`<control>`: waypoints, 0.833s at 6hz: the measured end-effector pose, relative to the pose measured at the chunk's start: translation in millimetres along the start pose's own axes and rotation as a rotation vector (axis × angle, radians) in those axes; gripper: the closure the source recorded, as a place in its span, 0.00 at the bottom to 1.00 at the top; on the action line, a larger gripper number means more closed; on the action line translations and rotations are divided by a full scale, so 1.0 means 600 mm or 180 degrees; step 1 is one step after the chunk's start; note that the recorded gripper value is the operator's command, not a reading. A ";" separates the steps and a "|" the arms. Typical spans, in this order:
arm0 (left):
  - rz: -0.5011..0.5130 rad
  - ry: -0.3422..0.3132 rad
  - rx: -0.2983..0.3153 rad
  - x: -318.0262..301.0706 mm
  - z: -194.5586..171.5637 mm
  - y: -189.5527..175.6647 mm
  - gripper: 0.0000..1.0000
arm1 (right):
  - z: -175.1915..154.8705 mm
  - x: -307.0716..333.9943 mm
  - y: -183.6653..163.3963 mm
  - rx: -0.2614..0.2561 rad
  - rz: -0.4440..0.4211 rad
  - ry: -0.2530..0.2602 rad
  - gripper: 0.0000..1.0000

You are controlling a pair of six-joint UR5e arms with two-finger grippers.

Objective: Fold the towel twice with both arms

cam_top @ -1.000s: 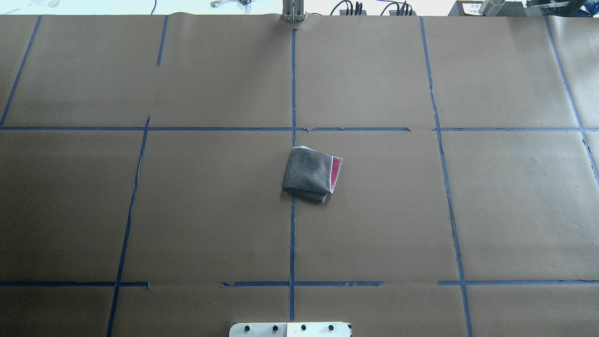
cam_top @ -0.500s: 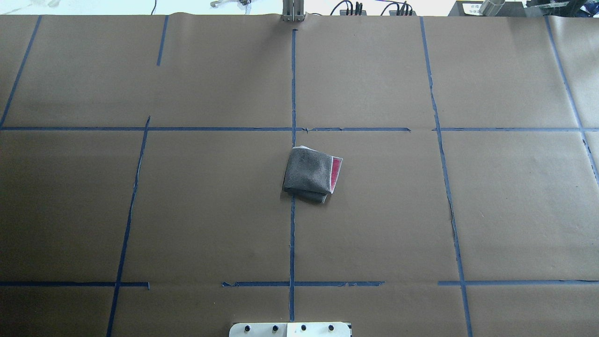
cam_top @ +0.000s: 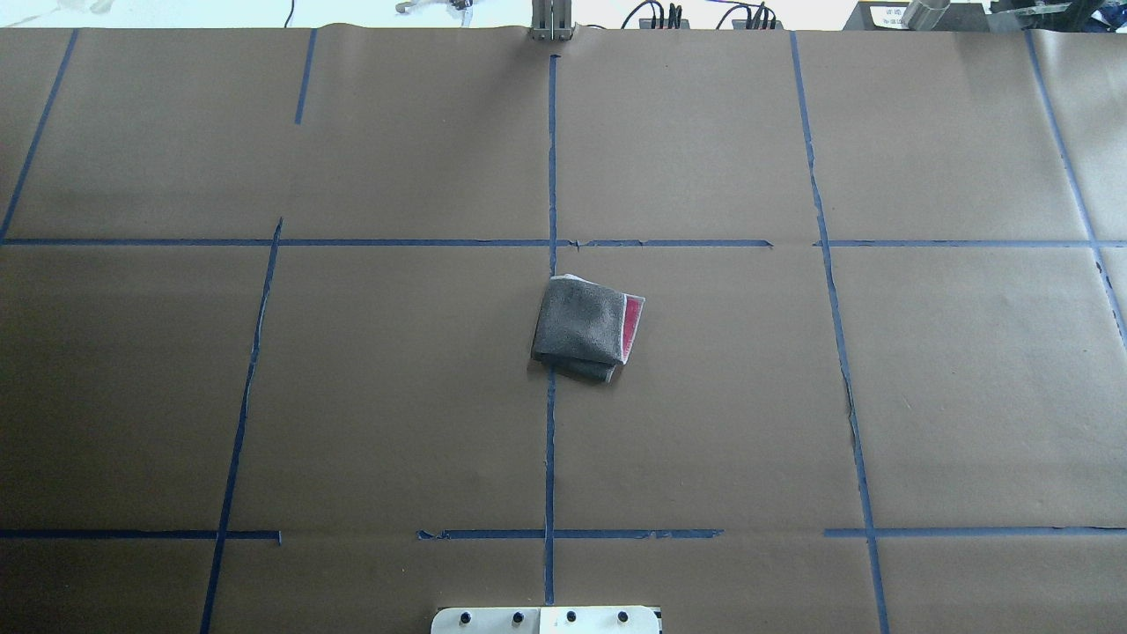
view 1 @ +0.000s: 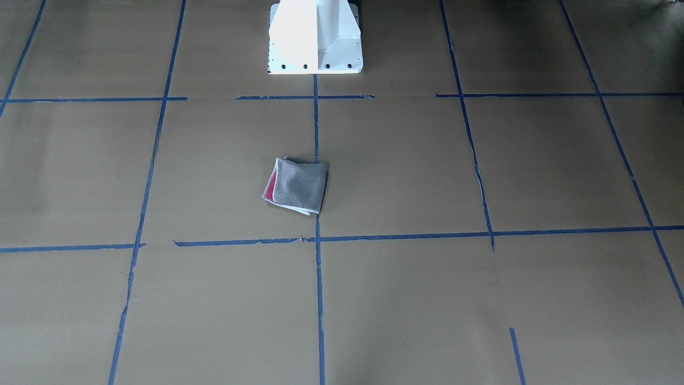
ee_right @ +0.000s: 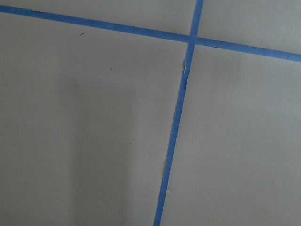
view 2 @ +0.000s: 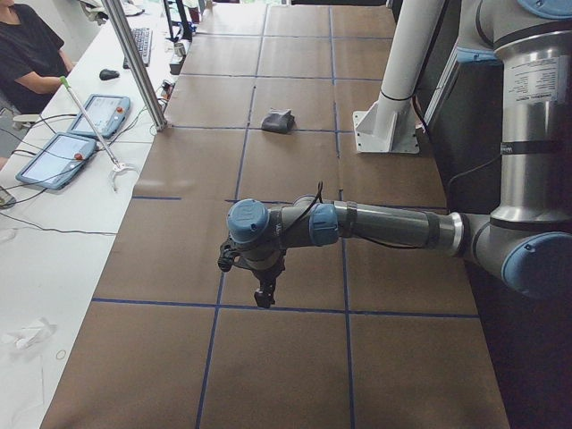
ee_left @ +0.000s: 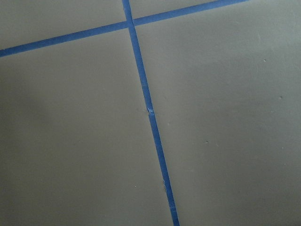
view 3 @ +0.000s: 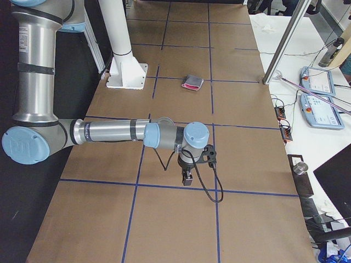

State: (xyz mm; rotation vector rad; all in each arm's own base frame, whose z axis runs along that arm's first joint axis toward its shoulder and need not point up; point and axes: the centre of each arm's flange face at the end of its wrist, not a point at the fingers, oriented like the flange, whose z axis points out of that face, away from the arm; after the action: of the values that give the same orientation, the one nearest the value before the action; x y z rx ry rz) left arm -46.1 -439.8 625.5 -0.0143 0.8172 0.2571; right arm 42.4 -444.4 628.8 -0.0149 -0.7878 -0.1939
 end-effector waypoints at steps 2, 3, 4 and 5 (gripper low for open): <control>-0.0313 0.0010 -0.0006 0.000 0.000 0.008 0.00 | -0.013 -0.003 -0.007 0.0017 -0.0056 0.0202 0.00; -0.0492 0.0013 -0.0020 -0.004 0.004 0.012 0.00 | -0.014 -0.002 -0.007 0.0012 -0.0047 0.0248 0.00; -0.0565 0.0013 -0.0025 -0.006 0.007 0.013 0.00 | -0.015 -0.001 -0.007 0.0011 -0.0041 0.0260 0.00; -0.0577 0.0010 -0.0021 -0.005 0.006 0.012 0.00 | -0.016 -0.002 -0.007 0.0016 -0.0043 0.0261 0.00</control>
State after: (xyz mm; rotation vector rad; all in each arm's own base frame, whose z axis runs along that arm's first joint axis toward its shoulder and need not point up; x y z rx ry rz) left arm -47.2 -433.2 630.7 -0.0946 0.8126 0.0885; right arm 47.4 -449.0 620.8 0.0030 -0.7068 -0.2041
